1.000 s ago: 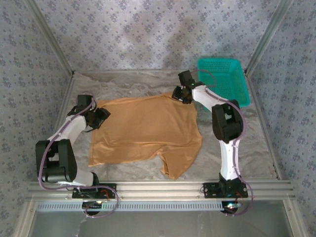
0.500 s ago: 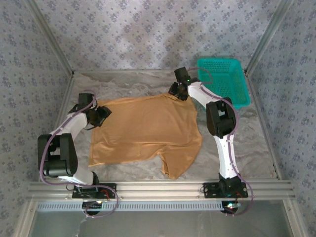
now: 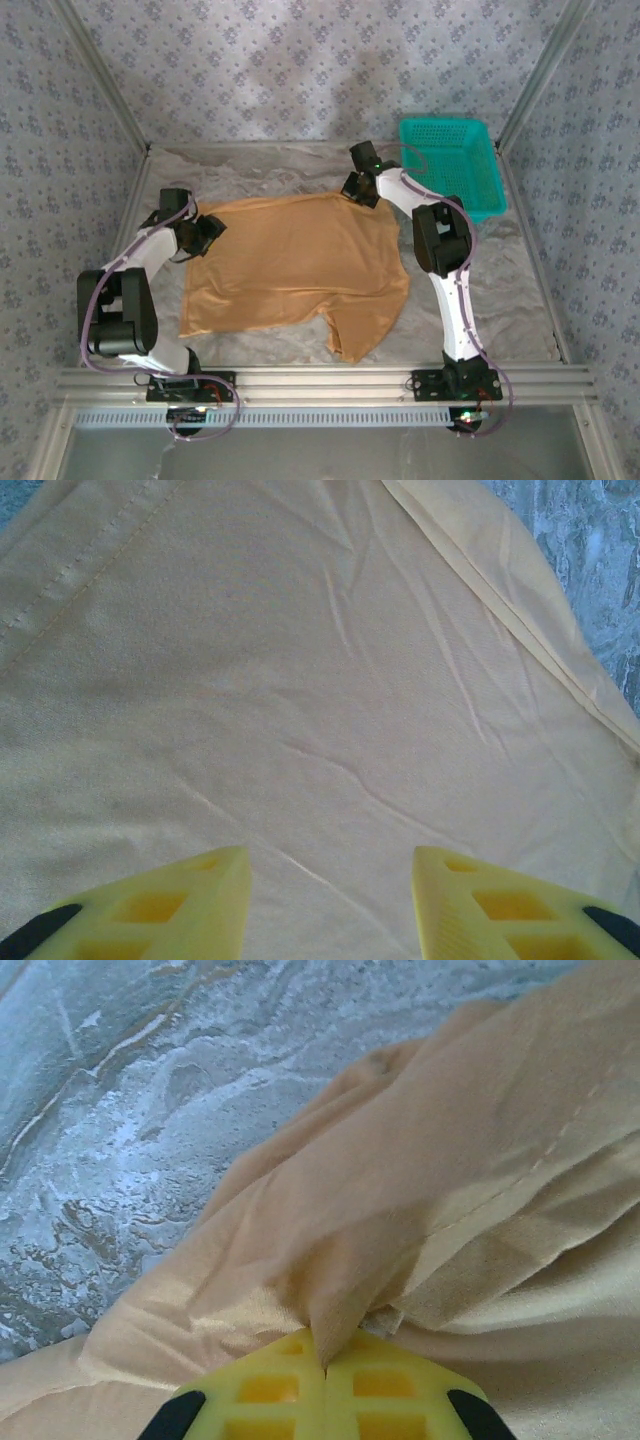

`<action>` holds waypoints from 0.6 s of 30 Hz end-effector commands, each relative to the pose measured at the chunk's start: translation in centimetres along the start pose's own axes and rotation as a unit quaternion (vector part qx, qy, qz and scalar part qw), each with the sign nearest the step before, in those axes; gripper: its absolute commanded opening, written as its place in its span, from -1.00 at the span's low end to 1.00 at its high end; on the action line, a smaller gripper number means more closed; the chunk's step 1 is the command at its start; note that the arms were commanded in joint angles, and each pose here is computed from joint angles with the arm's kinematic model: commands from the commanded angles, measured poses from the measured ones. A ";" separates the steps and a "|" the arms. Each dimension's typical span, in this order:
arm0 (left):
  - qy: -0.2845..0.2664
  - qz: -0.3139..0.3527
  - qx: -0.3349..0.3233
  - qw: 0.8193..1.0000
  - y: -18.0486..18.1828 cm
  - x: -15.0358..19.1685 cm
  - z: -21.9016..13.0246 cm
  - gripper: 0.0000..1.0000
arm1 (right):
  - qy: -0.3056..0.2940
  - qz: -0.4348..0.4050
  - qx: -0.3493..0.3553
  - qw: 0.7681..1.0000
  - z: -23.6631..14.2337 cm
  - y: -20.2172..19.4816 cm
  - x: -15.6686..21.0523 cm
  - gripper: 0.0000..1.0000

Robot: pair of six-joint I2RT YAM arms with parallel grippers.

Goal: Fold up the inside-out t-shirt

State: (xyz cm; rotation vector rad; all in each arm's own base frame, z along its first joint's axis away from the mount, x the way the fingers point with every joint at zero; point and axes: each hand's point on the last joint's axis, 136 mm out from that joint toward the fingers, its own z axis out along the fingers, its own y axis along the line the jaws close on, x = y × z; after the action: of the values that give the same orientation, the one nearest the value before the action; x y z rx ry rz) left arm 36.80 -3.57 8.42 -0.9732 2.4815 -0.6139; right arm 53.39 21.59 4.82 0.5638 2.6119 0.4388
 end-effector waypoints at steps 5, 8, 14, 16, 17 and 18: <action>-0.004 0.010 0.006 1.000 -0.6 -0.8 0.4 -0.09 | -0.080 -0.014 -0.129 0.988 -2.8 7.4 -6.7 -1.00; -0.001 0.010 0.006 1.000 -0.6 -0.8 0.8 -0.09 | -0.095 -0.034 -0.195 0.975 -1.0 10.5 -9.9 -1.00; 0.005 0.007 0.003 1.000 -0.4 -0.4 1.1 -0.09 | -0.087 -0.013 -0.258 0.962 -1.0 11.6 -12.7 0.76; 0.004 0.010 0.001 1.000 -0.4 -0.4 0.9 -0.08 | -0.080 -0.024 -0.234 0.969 -1.4 10.9 -11.7 0.84; 0.003 0.011 0.002 1.000 -0.6 -0.5 0.8 -0.09 | -0.084 -0.036 -0.217 0.972 -2.0 10.6 -11.2 0.85; 0.003 0.012 0.003 1.000 -0.8 -0.5 0.7 -0.09 | -0.084 -0.044 -0.202 0.975 -2.1 10.0 -10.6 0.86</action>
State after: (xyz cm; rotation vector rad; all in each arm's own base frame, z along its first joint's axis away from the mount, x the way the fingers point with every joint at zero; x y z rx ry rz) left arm 37.13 -3.55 6.94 -0.9853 2.5069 -0.6038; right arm 66.52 24.53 11.34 0.3995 2.2625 0.8646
